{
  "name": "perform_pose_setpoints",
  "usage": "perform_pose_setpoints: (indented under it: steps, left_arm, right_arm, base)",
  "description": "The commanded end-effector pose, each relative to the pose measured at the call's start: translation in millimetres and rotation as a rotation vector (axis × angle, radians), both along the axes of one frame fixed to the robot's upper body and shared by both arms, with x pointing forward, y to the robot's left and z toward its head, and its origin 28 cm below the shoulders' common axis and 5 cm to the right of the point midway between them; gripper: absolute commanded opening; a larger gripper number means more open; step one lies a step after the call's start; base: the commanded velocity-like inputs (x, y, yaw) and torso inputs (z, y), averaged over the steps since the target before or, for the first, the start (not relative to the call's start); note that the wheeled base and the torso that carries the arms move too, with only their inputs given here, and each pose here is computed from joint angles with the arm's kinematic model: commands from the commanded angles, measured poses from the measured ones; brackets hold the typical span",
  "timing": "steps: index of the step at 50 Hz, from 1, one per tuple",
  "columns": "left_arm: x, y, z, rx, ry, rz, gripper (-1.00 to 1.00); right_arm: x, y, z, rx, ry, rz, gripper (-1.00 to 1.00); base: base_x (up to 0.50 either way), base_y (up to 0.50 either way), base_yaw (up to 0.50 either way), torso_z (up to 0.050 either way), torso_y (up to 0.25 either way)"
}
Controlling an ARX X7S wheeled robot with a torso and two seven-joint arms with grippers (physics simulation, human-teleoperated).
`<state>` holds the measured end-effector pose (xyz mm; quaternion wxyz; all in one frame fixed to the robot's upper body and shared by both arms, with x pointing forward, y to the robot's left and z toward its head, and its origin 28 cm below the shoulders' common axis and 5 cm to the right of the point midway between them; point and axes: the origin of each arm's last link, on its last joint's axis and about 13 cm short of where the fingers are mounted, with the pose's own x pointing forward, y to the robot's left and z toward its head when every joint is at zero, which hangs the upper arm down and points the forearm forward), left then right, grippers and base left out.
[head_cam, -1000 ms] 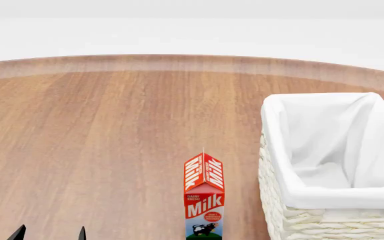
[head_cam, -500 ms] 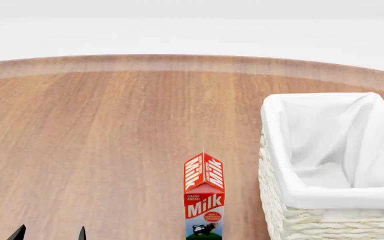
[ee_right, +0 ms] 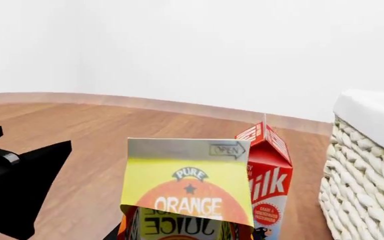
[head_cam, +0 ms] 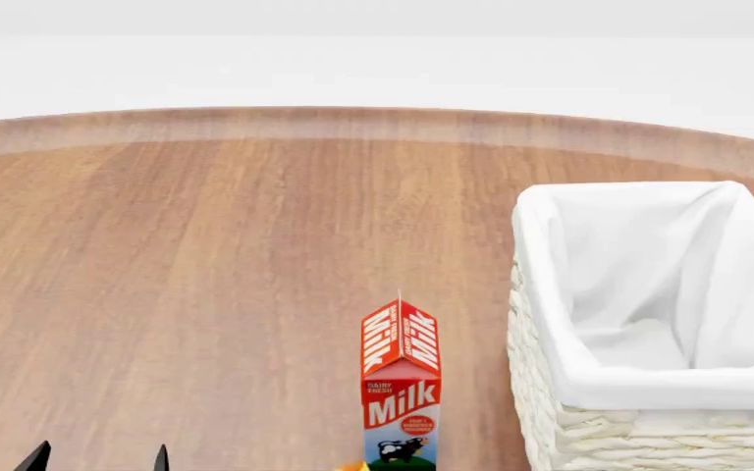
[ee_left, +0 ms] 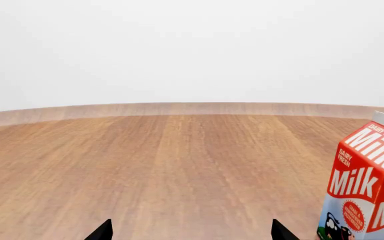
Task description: Pick up the orange juice, and put it in the basket.
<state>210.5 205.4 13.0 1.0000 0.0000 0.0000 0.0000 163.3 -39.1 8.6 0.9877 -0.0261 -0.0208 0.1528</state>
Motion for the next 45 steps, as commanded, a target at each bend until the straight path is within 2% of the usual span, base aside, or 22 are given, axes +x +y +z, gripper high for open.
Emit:
perform_pose_setpoints:
  steps: [1,45]
  left_arm:
    - [0,0.0,0,0.0,0.0,0.0,1.0]
    - [0,0.0,0,0.0,0.0,0.0,1.0]
  right_arm:
    - [-1,-1.8,20,-0.026,-0.085,-0.005,-1.0]
    - [-5,-5.2,79,-0.031,-0.23,-0.023,-1.0]
  base:
    - [0.0,0.0,0.0,0.0,0.0]
    - [0.0,0.0,0.0,0.0,0.001]
